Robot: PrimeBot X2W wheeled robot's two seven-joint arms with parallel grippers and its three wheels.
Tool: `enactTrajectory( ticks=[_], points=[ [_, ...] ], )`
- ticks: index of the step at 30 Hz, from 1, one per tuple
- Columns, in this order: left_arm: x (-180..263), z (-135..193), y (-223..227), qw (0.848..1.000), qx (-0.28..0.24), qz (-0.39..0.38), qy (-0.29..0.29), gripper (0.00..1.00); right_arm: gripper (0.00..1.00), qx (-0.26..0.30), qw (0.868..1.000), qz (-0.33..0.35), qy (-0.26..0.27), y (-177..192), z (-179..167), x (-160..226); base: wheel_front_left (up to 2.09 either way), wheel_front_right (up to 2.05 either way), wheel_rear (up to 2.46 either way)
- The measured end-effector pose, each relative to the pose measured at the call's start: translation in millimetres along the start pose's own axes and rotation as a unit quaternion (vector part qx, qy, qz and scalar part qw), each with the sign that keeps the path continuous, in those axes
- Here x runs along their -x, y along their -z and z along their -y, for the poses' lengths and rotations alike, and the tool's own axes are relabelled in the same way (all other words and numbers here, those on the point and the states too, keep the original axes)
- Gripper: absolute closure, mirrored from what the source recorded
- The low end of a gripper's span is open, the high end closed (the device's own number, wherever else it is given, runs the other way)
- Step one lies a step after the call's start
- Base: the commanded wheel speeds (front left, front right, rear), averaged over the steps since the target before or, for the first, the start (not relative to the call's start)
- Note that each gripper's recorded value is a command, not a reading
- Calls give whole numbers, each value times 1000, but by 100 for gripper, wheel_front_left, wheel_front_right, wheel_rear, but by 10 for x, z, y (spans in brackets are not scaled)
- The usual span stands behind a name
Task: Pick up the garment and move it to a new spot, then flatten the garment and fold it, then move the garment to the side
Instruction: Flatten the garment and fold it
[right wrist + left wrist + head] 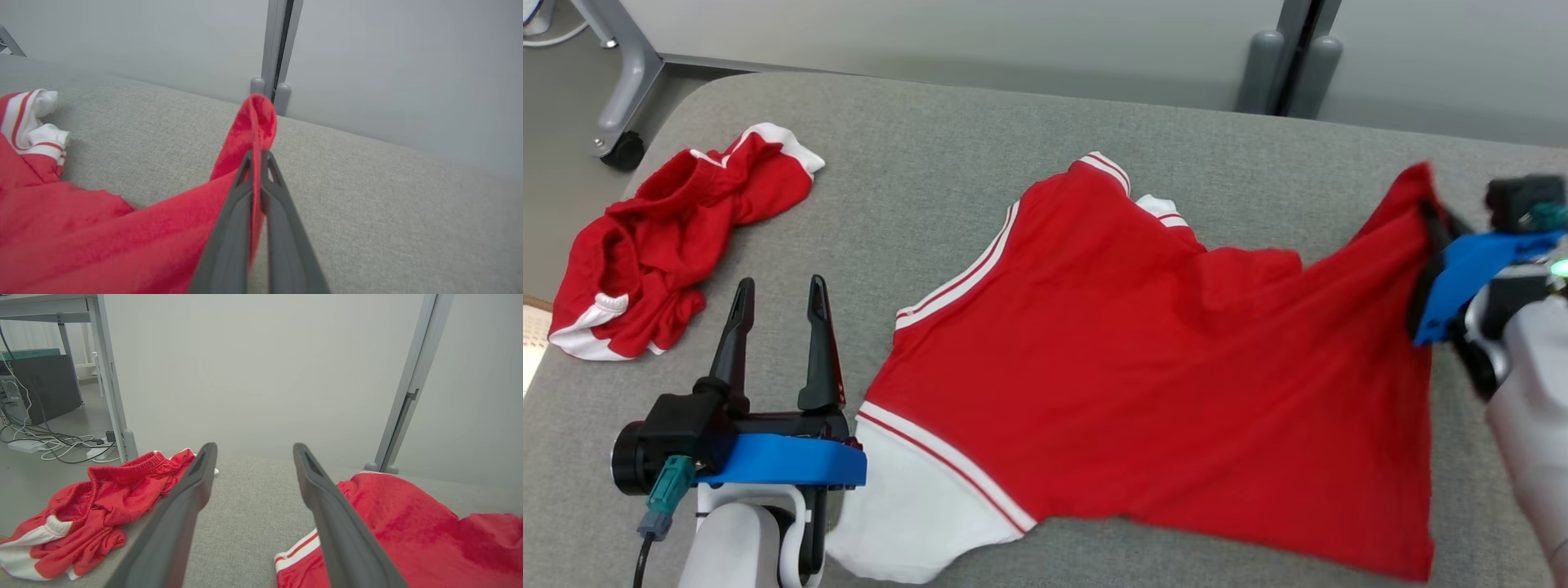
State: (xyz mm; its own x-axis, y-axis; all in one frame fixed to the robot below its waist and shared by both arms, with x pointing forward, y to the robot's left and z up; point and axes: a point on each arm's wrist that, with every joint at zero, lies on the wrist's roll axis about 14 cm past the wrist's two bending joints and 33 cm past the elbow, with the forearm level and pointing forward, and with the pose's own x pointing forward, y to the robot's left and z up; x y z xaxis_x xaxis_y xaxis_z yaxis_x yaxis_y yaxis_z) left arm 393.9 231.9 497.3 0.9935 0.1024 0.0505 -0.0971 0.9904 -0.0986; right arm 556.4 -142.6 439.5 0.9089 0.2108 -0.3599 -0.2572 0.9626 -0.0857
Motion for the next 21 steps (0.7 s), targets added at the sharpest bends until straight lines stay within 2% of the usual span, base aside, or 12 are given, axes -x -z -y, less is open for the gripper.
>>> enactTrajectory(
  ticks=[5,9,10,11,12,21],
  points=[
    [25,-43,4,1000,1,-1,-6,0,100,-18,998,43,39,-403,350,-97,0,0,0],
    [40,-78,5,1000,-1,-3,-11,0,100,-28,996,58,61,-537,534,-139,0,0,0],
    [43,-86,8,1000,0,-3,-12,0,85,-28,996,57,65,-539,563,-146,0,0,0],
    [44,-92,9,1000,-1,-3,-13,0,45,-29,996,57,66,-534,568,-155,0,0,0],
    [44,-97,8,1000,-1,-3,-13,0,0,-29,996,56,65,-521,556,-163,0,0,0],
    [18,-74,-22,1000,-3,3,-12,0,0,-42,993,91,69,-492,495,-7,0,0,0]
  ],
)
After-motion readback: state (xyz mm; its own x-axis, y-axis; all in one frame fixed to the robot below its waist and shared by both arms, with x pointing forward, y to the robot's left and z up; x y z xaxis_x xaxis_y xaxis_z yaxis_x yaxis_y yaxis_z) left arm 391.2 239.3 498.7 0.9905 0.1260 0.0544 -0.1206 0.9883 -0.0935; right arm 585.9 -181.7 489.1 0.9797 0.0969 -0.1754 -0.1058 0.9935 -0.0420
